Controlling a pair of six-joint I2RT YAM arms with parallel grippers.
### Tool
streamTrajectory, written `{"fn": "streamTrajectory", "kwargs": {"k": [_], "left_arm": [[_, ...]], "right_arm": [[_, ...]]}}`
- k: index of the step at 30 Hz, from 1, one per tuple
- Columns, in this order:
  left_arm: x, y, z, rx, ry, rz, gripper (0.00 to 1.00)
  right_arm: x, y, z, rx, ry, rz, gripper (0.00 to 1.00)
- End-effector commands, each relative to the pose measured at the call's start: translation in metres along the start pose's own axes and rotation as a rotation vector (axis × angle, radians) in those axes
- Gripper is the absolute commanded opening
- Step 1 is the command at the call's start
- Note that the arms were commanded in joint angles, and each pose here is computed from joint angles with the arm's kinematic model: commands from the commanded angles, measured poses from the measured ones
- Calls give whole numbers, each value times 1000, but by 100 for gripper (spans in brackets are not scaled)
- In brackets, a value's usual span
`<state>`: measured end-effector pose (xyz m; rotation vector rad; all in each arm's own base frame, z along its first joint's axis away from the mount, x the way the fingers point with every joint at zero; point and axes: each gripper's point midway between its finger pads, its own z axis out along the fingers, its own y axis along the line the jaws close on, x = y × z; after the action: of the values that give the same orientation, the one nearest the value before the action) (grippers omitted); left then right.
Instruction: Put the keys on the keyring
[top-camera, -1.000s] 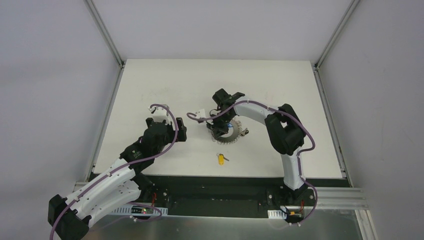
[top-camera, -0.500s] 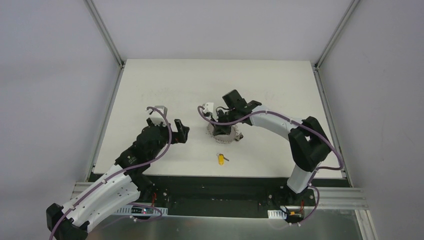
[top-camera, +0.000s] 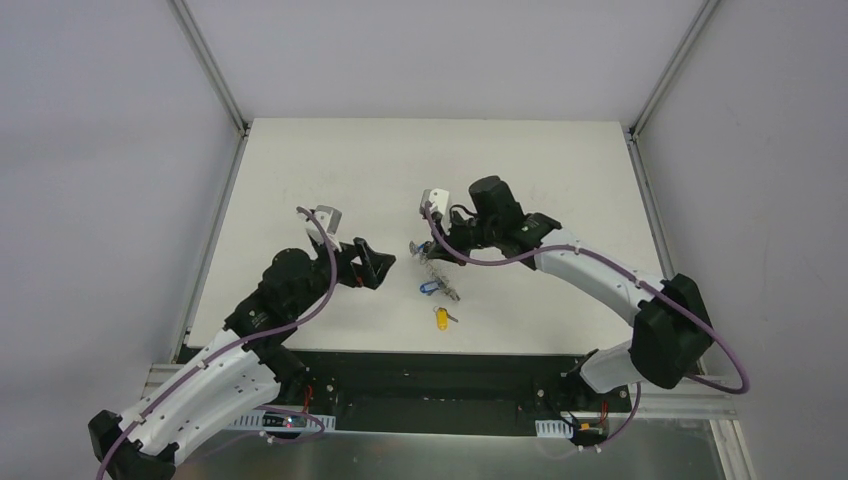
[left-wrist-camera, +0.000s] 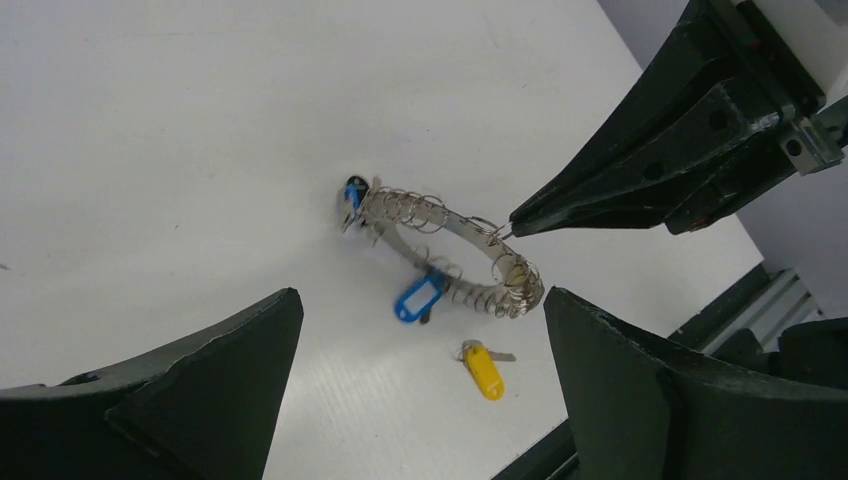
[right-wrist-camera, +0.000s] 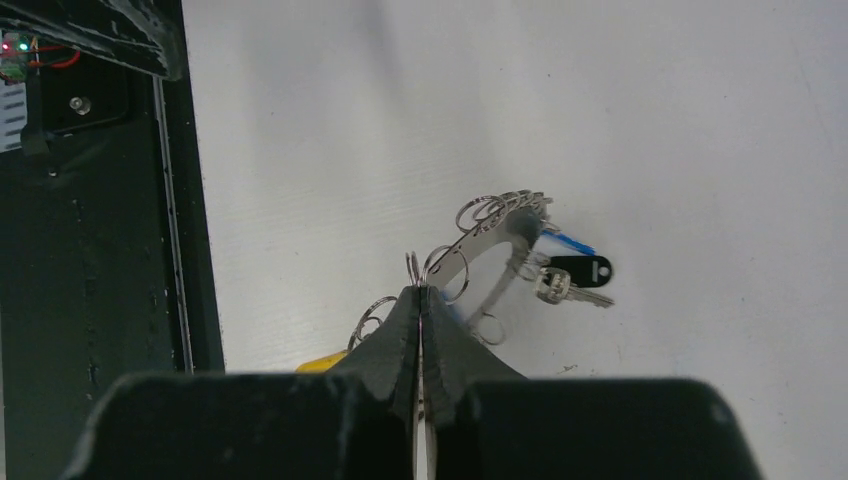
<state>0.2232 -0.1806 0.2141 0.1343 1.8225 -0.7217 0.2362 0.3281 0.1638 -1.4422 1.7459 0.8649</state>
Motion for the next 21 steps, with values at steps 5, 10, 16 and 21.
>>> {"fn": "streamTrajectory", "kwargs": {"k": [5,10,16,21], "left_arm": [[-52,-48,-19,180,-81,-57,92],[-64,-70,-28,277,-76,-46,92],[-70,-93,-36,388,-49,-20,92],[-69,-108,-37,471,-17,1,90]], "right_arm": [[-53,18,-34,66,-145,18,0],[-73,32,-52,63,-170,80,0],[-89,55,-67,37,-177,144,0],[-104,78,-83,16,-202,153,0]]}}
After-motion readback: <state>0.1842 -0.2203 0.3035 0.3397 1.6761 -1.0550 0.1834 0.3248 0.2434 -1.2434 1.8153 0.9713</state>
